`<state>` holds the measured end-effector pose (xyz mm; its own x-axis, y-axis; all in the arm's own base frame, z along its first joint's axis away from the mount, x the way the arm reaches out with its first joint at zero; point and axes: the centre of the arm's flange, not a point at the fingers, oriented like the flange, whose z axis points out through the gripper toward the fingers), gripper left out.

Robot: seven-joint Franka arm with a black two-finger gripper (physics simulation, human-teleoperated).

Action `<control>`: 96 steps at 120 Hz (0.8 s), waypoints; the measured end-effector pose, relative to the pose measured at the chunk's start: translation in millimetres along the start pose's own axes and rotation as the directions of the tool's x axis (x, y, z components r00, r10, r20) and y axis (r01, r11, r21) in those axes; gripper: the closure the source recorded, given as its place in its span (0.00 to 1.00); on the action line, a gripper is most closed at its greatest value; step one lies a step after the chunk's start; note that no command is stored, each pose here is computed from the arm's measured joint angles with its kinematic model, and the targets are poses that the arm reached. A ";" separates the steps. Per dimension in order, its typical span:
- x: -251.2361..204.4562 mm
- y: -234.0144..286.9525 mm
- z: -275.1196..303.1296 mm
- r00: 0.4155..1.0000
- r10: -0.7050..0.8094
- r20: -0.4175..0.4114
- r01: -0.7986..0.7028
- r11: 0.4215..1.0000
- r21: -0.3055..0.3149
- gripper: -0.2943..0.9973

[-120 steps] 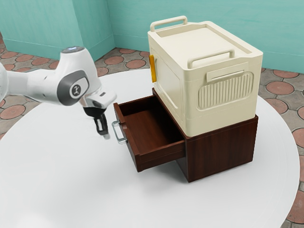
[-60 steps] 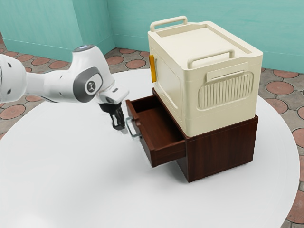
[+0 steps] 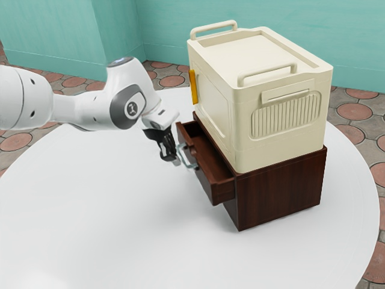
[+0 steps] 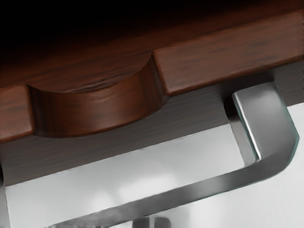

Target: Push the drawer handle with one arm to close the drawer

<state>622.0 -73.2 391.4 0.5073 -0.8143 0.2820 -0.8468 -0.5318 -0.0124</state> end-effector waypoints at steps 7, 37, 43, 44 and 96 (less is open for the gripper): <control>5.2 -1.0 1.6 1.000 0.003 -0.013 -0.003 1.000 0.000 0.84; 28.2 -4.2 10.3 0.998 0.022 -0.055 -0.022 1.000 0.001 0.84; 33.0 -4.9 11.9 0.998 0.026 -0.063 -0.026 1.000 0.002 0.84; 33.5 -5.1 12.1 0.998 0.026 -0.064 -0.026 1.000 0.002 0.84; 38.9 -1.0 15.3 0.996 0.022 -0.084 -0.023 1.000 -0.005 0.84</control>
<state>645.0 -107.9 387.7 0.4731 -0.8036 0.3612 -0.8589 -0.5120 -0.0141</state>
